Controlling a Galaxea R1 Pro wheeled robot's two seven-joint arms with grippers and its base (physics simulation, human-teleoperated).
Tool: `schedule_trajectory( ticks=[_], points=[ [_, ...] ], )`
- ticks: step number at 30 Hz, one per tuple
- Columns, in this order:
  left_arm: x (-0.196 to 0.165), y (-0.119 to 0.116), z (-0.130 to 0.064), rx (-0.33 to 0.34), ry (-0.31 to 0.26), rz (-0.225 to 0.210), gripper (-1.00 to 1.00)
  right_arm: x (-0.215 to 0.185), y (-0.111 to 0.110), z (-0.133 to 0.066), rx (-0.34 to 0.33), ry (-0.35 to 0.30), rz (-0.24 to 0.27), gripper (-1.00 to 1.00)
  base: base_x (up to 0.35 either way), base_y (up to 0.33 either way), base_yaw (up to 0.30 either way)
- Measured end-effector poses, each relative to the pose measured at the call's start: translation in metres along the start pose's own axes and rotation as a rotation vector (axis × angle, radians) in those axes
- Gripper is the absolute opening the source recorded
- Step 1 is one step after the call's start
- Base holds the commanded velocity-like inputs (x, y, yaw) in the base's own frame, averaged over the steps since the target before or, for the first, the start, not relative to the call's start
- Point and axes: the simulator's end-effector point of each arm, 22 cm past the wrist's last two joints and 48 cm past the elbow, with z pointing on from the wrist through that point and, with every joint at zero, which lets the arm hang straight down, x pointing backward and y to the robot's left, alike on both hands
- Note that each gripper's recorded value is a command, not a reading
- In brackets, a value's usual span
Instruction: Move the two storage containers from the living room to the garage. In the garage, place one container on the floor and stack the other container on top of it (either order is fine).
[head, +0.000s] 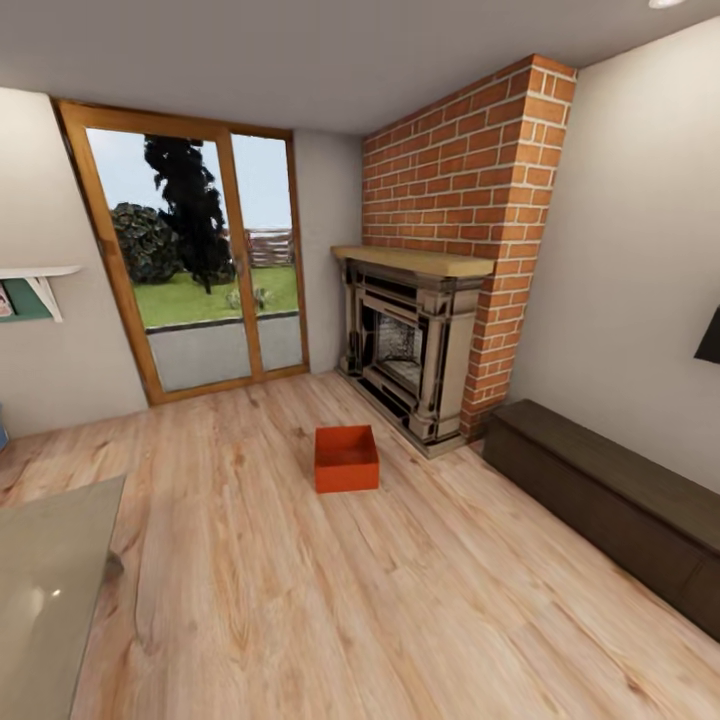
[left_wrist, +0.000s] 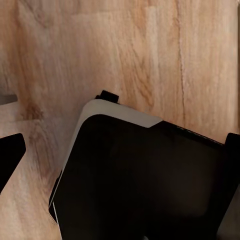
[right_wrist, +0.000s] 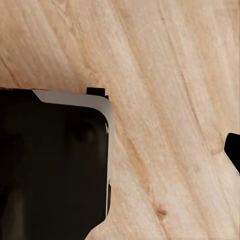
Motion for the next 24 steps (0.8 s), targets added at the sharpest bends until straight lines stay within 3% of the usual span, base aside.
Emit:
schedule_trajectory(
  ticks=[24],
  points=[
    [-0.0002,-0.0001,0.0,0.0,0.0,0.0,1.0,0.0017,0.0002,0.0,-0.001,0.008,-0.014,1.0,0.324,0.0,0.0]
  ],
)
